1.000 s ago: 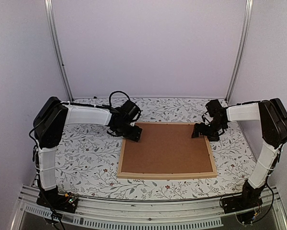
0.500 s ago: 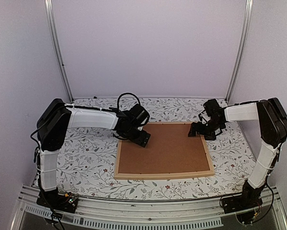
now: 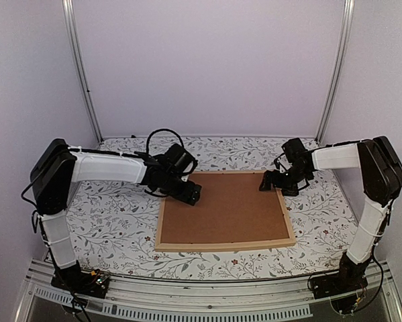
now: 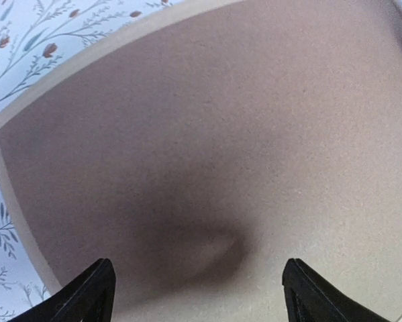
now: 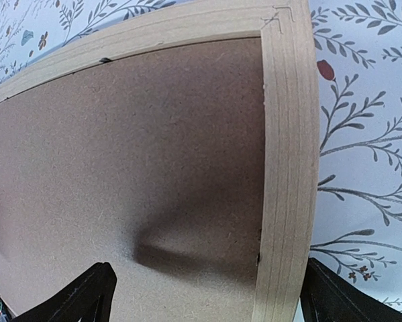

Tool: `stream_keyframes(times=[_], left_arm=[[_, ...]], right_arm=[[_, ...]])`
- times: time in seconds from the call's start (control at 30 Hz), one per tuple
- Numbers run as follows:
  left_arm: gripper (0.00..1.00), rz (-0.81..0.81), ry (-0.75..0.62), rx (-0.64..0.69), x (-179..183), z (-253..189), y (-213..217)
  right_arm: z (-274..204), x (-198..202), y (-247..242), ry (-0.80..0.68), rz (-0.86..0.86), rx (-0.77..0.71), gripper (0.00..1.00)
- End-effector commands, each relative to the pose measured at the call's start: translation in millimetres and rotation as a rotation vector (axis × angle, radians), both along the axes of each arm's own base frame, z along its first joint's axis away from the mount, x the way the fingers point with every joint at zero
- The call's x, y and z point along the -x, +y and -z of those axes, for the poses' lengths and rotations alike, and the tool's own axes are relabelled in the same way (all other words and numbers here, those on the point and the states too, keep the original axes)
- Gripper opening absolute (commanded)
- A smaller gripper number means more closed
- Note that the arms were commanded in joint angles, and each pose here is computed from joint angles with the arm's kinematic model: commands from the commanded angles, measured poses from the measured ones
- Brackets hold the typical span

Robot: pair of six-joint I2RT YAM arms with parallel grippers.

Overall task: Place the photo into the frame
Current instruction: Place the backboard on the mat board, then pick up the backboard from the frame body.

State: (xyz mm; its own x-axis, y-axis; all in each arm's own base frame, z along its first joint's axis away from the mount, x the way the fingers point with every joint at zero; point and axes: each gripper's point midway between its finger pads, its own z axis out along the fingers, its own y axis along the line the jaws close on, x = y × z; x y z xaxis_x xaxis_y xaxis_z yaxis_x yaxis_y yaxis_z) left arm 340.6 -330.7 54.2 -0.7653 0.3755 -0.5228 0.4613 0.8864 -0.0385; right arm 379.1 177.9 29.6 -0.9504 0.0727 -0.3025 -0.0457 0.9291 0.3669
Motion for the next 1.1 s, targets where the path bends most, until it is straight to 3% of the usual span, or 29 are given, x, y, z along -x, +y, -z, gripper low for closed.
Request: stream_keyframes(times=[0.0, 0.23, 0.53, 1.07], left_arm=[[0.89, -0.096, -0.054, 0.117, -18.9, -32.1, 26.9], [0.89, -0.144, 0.012, 0.188, -21.6, -18.1, 56.3], [0.85, -0.072, 0.086, 0.304, -11.8, -8.2, 29.4], [0.81, -0.147, 0.151, 0.111, -3.7, 50.4, 47.6]], right_arm=[[11.4, 20.1, 11.7, 0.089, -0.048, -0.015, 0.98], [11.8, 18.4, 12.2, 0.087, -0.055, -0.011, 0.98], [19.8, 21.9, 12.1, 0.102, -0.057, -0.012, 0.98], [21.1, 24.0, 10.6, 0.108, -0.052, -0.007, 0.98]])
